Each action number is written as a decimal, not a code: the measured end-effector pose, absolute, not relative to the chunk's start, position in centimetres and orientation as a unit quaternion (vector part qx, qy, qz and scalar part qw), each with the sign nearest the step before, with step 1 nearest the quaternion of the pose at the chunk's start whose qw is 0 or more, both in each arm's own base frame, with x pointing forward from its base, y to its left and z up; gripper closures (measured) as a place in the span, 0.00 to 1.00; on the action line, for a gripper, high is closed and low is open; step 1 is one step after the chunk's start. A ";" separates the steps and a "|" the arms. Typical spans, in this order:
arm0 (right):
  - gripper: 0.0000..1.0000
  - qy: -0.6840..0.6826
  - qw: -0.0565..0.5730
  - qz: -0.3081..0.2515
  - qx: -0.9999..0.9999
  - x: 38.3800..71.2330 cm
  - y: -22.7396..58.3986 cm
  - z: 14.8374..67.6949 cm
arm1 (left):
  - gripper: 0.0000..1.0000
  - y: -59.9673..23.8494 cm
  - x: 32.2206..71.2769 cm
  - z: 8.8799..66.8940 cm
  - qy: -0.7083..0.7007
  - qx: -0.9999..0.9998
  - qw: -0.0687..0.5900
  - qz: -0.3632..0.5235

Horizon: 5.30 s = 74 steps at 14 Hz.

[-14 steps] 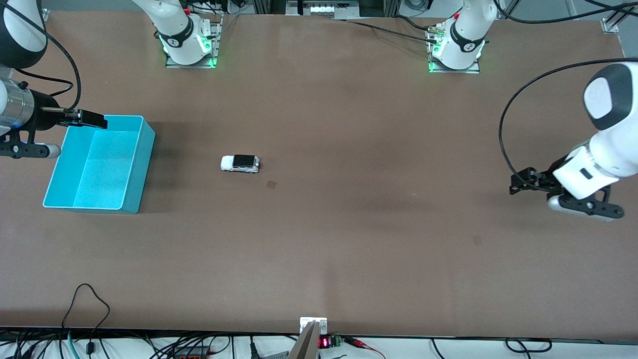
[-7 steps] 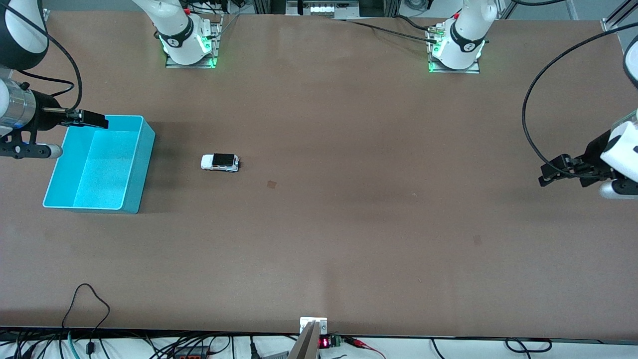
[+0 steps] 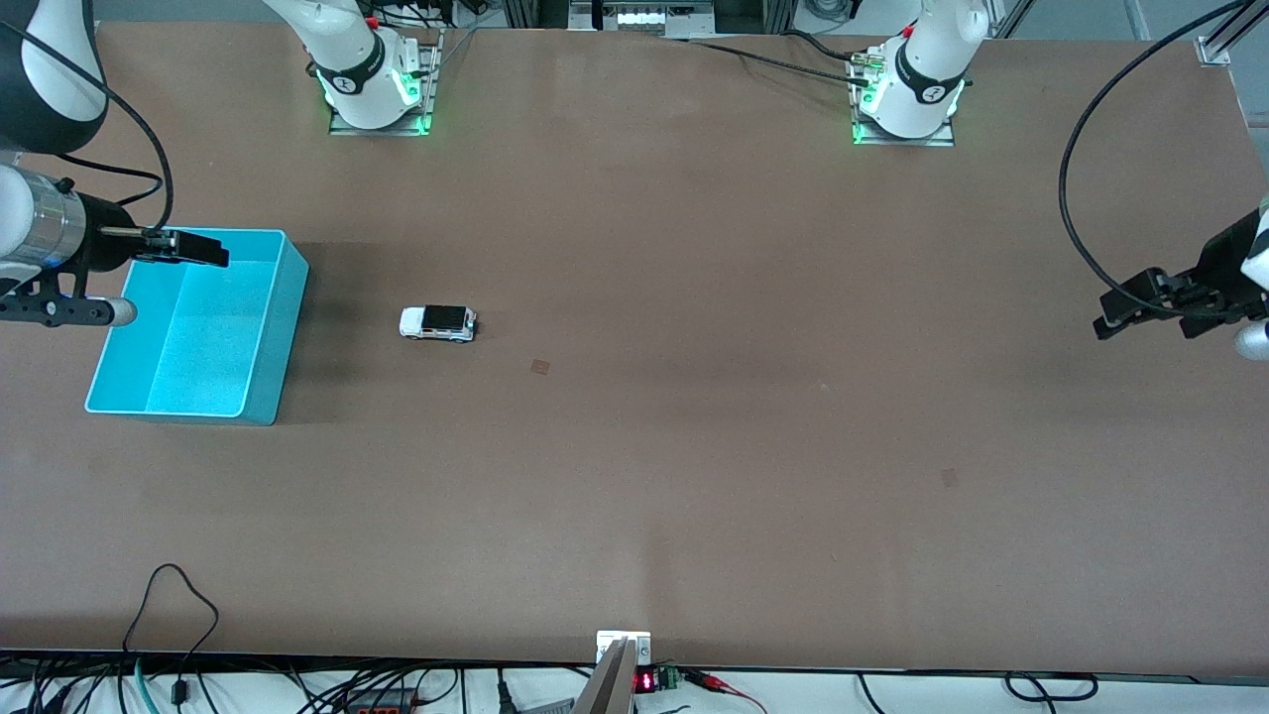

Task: Wind and store white jeep toy
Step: 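Return the left arm to rest while the right gripper reaches the jeep, then lower the right gripper and close it on the white jeep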

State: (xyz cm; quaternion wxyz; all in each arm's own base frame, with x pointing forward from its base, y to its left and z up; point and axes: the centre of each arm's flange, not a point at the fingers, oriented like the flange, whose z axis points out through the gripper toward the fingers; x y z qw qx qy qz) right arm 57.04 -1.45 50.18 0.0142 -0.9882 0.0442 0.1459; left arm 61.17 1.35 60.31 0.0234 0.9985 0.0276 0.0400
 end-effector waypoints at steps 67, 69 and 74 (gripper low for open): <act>0.48 0.663 -0.030 0.057 -0.746 48.9 19.7 19.1 | 0.00 0.6 59.2 61.2 0.023 0.999 0.023 0.008; 0.48 0.662 -0.030 0.057 -0.747 48.9 19.7 19.1 | 0.00 0.8 59.2 61.1 0.025 0.999 0.023 0.008; 0.48 0.619 -0.031 0.062 -0.782 49.1 19.2 19.7 | 0.00 1.4 59.6 60.7 0.030 0.999 0.023 0.011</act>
